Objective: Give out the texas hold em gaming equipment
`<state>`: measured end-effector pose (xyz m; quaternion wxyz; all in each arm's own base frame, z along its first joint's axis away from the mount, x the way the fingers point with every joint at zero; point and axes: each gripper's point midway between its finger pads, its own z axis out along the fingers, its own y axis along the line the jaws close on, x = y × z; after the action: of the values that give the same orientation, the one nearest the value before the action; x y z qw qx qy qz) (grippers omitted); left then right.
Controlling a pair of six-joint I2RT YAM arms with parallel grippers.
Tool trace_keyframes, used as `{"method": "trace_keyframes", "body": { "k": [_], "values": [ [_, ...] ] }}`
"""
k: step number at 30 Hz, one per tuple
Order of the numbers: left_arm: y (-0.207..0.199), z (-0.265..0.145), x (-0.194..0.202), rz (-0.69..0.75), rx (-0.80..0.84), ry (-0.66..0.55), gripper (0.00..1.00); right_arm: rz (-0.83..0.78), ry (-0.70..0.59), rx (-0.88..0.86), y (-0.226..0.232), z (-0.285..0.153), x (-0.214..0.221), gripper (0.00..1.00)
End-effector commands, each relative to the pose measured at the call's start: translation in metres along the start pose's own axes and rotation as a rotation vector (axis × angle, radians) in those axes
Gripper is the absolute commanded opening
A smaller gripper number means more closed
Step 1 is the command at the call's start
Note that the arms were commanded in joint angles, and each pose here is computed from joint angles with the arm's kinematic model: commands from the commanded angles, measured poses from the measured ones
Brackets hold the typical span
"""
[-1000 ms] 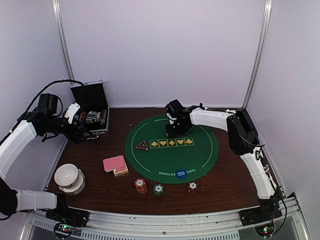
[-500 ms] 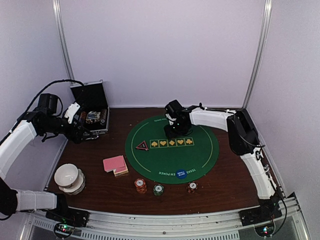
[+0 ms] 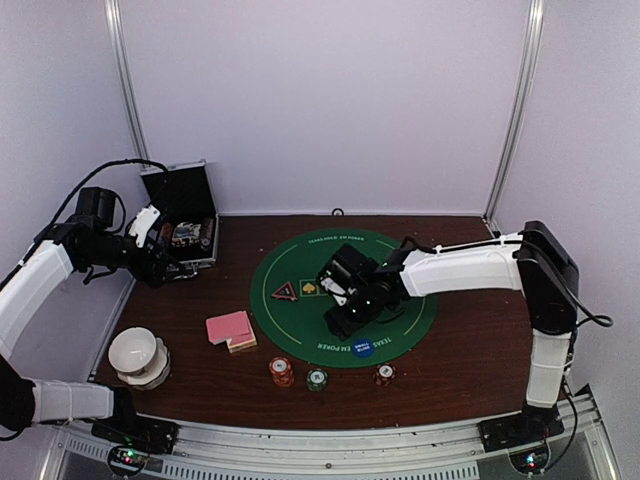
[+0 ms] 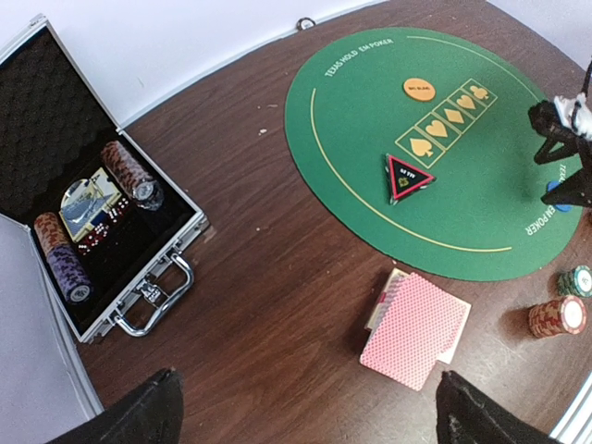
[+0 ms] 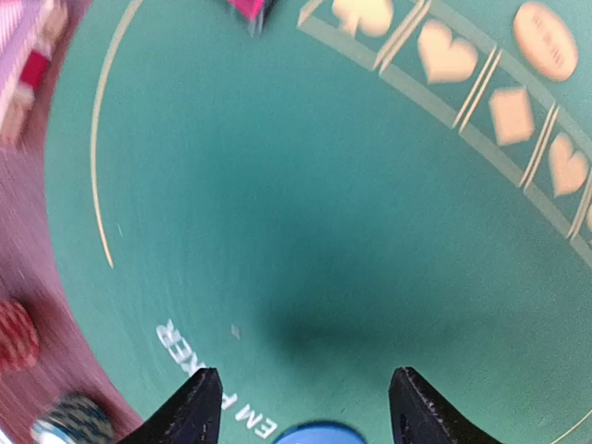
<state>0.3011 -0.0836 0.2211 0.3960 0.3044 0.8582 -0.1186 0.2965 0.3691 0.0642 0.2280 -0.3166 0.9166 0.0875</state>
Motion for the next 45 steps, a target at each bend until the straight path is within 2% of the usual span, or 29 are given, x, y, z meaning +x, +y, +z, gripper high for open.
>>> {"method": "trace_keyframes", "body": {
  "k": [1, 13, 26, 33, 45],
  "values": [
    [-0.005, -0.008, -0.012, 0.024, 0.012, -0.047, 0.98, -0.001, 0.061, 0.015, -0.001, -0.001, 0.035, 0.65],
    [-0.009, -0.011, -0.007, 0.033, 0.012, -0.049, 0.98, -0.027, 0.148, 0.085, -0.007, 0.011, 0.075, 0.63],
    [-0.011, -0.010, -0.006, 0.031, 0.024, -0.050, 0.98, -0.033, 0.189, 0.144, -0.027, -0.002, 0.099, 0.59],
    [-0.011, -0.011, -0.007, 0.032, 0.022, -0.051, 0.98, 0.035, 0.185, 0.164, -0.053, -0.005, 0.098, 0.48],
    [-0.012, -0.012, -0.007, 0.037, 0.021, -0.049, 0.98, 0.170, 0.205, 0.177, -0.097, -0.006, 0.101, 0.43]
  ]
}}
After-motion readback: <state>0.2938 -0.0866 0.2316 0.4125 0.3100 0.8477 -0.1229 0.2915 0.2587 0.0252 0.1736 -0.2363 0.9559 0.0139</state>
